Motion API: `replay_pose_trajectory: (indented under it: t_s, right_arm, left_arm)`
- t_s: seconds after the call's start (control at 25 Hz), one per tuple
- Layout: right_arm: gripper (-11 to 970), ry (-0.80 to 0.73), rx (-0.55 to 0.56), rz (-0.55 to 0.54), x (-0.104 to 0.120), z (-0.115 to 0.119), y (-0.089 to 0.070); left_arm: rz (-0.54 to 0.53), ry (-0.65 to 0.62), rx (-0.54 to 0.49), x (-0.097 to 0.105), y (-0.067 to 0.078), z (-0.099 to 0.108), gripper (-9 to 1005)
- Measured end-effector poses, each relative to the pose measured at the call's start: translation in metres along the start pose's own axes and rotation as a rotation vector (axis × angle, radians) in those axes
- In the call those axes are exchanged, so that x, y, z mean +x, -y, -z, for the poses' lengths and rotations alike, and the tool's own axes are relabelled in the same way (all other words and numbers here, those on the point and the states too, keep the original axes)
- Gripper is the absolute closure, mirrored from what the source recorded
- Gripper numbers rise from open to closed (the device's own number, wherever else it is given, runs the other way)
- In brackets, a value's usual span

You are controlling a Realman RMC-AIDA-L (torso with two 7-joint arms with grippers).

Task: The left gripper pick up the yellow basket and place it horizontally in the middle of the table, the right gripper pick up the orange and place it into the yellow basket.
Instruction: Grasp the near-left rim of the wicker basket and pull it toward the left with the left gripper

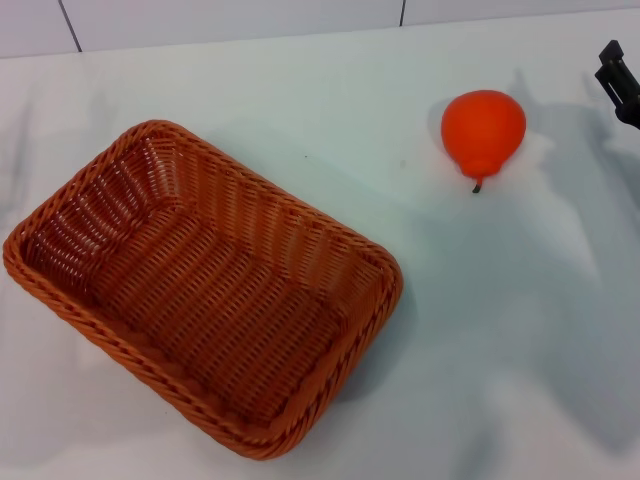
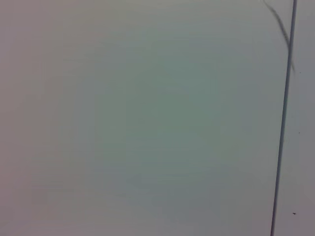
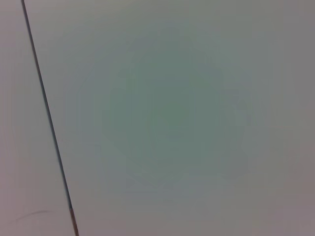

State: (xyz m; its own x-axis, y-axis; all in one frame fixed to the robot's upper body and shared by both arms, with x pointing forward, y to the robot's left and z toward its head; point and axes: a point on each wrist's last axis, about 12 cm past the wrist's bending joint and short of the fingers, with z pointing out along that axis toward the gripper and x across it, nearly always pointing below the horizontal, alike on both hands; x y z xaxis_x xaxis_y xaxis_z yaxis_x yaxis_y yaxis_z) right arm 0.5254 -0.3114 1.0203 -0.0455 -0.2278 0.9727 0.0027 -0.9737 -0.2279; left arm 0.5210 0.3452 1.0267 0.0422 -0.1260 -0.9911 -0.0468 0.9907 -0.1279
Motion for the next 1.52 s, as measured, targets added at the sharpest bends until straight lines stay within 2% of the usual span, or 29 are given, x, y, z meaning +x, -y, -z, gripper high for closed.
replay_pose_trajectory:
  t_s: [0.44, 0.6, 0.64, 0.72, 0.8, 0.92, 1.08, 1.2, 1.32, 1.52]
  right_arm:
    - [13, -0.006, 0.002, 0.001, 0.001, 0.001, 0.000]
    - [13, -0.005, 0.004, 0.001, 0.000, 0.001, 0.000]
    - [13, -0.005, 0.005, 0.001, 0.000, 0.001, 0.000]
    - [13, -0.003, 0.009, 0.003, 0.000, 0.001, 0.001]
    - [13, -0.002, 0.014, 0.003, 0.000, 0.001, 0.002]
    - [13, -0.003, 0.018, 0.003, 0.000, 0.001, 0.003]
    - [14, -0.004, 0.035, 0.006, 0.000, 0.001, 0.005]
    - [14, -0.004, 0.043, 0.002, 0.000, 0.001, 0.007]
    - [14, -0.007, 0.047, -0.002, 0.000, 0.000, 0.007]
    - [14, -0.007, 0.047, -0.002, 0.000, 0.002, 0.007]
  left_arm:
    - [0.006, -0.001, 0.002, 0.000, 0.000, -0.001, 93]
    - [0.084, 0.008, 0.031, -0.007, -0.001, -0.007, 93]
    - [0.217, 0.019, 0.090, -0.020, -0.005, -0.017, 93]
    - [0.307, 0.020, 0.150, -0.032, -0.008, -0.025, 93]
    - [0.424, -0.007, 0.253, -0.048, -0.009, -0.036, 94]
    - [0.483, -0.092, 0.425, -0.070, -0.004, -0.052, 95]
    - [0.421, -0.278, 0.650, -0.098, 0.010, -0.073, 100]
    - [0.309, -0.457, 0.772, -0.111, 0.023, -0.084, 104]
    - [0.165, -0.616, 0.819, -0.119, 0.032, -0.090, 107]
    - [-0.050, -0.815, 0.838, -0.123, 0.037, -0.091, 113]
